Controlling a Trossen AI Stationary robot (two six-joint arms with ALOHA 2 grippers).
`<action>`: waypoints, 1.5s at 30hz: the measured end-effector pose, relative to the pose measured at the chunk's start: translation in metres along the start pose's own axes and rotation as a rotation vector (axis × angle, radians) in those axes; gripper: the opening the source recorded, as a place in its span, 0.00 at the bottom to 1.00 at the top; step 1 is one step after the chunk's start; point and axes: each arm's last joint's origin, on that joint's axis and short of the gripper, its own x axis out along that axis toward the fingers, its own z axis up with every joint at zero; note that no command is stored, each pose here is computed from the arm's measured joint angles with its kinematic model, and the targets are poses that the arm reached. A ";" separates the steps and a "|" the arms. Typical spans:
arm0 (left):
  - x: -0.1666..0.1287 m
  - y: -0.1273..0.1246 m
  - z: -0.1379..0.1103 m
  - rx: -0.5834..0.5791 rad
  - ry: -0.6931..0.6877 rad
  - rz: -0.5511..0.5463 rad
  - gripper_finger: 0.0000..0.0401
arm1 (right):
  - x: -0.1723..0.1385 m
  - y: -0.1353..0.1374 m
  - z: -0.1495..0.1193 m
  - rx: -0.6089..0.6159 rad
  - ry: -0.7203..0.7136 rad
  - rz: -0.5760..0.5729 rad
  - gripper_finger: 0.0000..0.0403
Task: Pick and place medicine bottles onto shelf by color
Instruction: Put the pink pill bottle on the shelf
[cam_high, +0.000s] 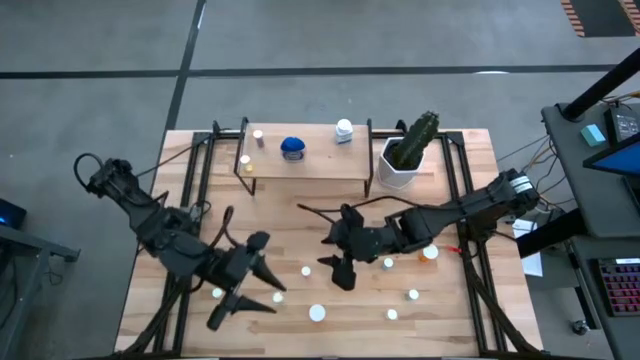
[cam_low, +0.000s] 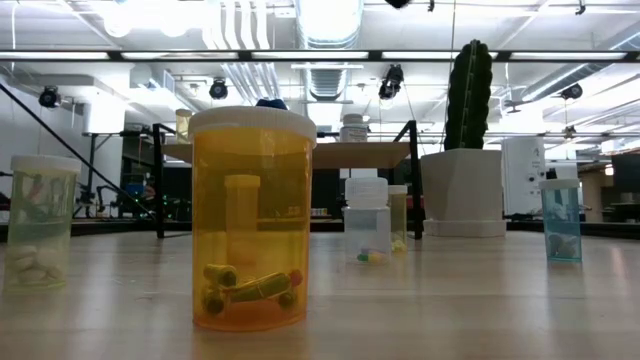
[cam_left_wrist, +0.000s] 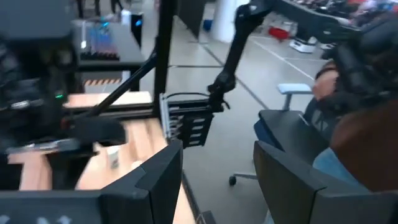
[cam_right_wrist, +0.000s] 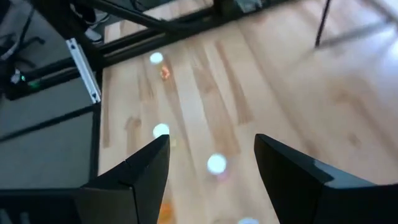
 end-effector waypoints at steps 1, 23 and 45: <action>0.000 -0.003 -0.002 0.010 -0.011 -0.011 0.45 | 0.000 0.000 -0.001 0.041 0.016 0.014 0.56; -0.041 -0.002 0.019 0.185 -0.214 -0.056 0.45 | 0.122 -0.003 -0.069 -0.261 0.176 -0.115 0.61; -0.042 -0.001 0.019 0.186 -0.212 -0.056 0.45 | 0.166 -0.006 -0.098 -0.208 0.166 -0.119 0.38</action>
